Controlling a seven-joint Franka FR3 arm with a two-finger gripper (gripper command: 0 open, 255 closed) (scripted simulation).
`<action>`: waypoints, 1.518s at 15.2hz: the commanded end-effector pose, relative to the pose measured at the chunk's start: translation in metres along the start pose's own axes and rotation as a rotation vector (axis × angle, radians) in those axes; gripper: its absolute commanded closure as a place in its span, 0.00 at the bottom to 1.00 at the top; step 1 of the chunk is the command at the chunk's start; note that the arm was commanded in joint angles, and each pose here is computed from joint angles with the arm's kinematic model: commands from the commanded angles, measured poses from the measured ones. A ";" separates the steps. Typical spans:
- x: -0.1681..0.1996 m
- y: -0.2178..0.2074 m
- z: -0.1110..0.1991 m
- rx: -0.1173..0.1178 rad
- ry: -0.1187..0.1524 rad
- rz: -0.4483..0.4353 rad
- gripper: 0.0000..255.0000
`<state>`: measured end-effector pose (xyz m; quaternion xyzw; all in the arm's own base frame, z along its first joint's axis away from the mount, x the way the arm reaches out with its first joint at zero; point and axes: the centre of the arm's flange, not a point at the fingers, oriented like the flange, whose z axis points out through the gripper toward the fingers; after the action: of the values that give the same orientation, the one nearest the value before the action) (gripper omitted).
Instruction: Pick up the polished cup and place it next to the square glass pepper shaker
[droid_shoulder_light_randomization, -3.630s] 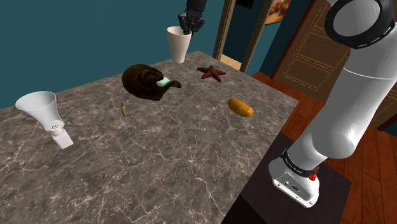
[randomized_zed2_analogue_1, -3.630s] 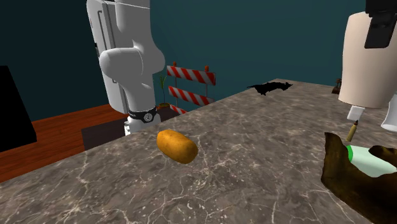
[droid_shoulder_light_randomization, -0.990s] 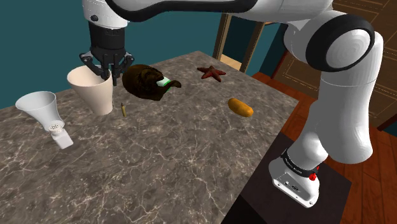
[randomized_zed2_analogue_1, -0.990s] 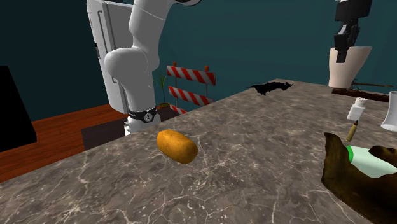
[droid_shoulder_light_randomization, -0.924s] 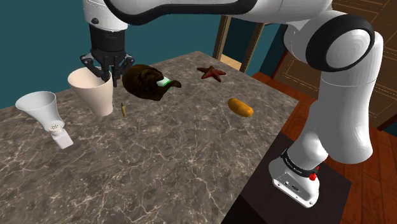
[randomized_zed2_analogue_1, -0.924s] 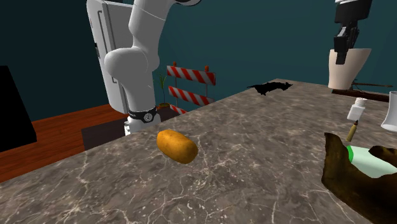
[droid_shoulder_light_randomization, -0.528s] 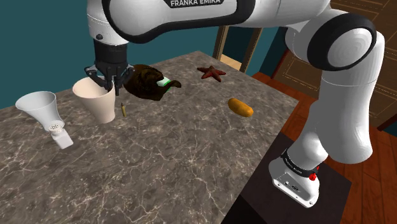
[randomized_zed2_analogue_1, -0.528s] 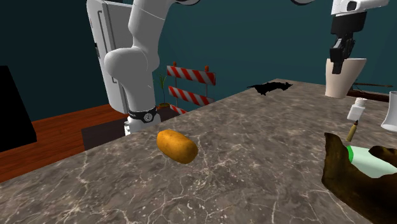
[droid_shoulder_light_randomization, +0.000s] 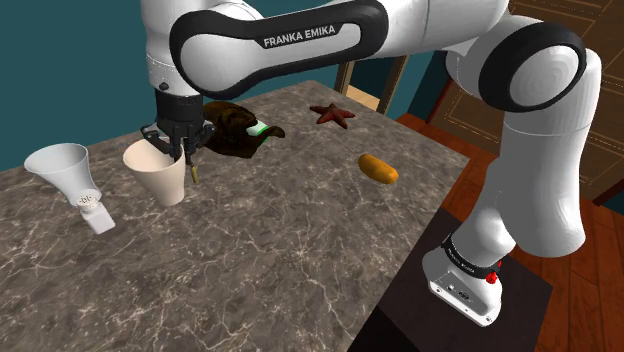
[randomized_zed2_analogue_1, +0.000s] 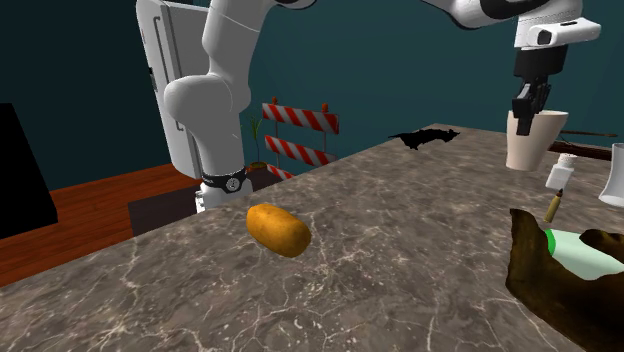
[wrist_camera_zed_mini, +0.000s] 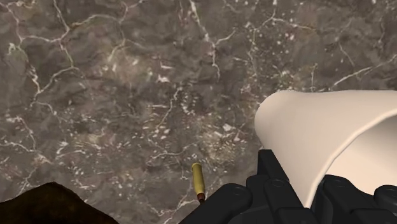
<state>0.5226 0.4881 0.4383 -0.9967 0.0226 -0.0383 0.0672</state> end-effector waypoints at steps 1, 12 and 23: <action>-0.002 0.001 0.010 0.001 0.001 0.000 1.00; -0.006 0.008 0.062 0.001 0.001 0.000 1.00; -0.006 0.008 0.062 0.001 0.001 0.000 0.00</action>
<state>0.5216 0.4887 0.3753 -0.9967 0.0226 -0.0385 0.0675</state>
